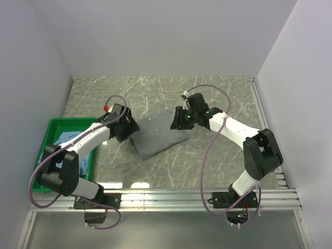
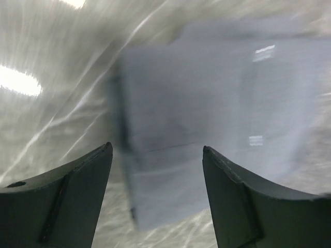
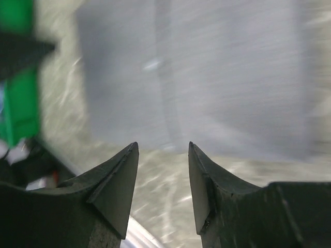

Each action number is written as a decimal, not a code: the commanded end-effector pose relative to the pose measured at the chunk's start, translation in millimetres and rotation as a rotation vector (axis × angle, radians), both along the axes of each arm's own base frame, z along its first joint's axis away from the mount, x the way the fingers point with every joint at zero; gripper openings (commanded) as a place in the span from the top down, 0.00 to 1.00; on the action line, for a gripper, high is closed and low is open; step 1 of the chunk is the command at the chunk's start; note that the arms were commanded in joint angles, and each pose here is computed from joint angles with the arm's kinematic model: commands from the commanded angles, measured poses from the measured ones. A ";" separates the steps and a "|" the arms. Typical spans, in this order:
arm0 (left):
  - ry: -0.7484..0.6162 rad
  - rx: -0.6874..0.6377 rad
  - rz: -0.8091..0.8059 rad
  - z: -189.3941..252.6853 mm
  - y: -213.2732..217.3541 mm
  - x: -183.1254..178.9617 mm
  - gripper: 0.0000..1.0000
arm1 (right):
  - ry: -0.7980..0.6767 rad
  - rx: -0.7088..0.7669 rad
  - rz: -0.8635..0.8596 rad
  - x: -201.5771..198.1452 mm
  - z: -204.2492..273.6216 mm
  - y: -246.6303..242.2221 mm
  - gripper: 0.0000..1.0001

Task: Fold and stack the long sleeve shirts
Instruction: Fold the shirt

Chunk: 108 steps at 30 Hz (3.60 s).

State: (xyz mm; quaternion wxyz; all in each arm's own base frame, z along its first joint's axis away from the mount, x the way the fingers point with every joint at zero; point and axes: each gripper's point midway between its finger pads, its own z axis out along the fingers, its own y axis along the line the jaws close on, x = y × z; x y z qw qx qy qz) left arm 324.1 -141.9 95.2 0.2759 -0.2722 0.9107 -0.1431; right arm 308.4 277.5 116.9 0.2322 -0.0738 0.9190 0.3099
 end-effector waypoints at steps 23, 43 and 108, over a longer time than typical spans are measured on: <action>0.160 -0.027 -0.029 -92.7 -5.2 -28.4 0.99 | 0.010 -0.006 -0.227 56.3 -32.2 -80.1 0.53; -0.099 0.070 -0.164 3.1 13.4 45.0 0.37 | -0.083 0.094 -0.258 25.7 0.0 -85.5 0.49; -0.302 0.689 -0.674 20.1 -157.7 -12.5 0.14 | -0.328 -0.060 -0.701 -12.9 90.7 -196.4 0.00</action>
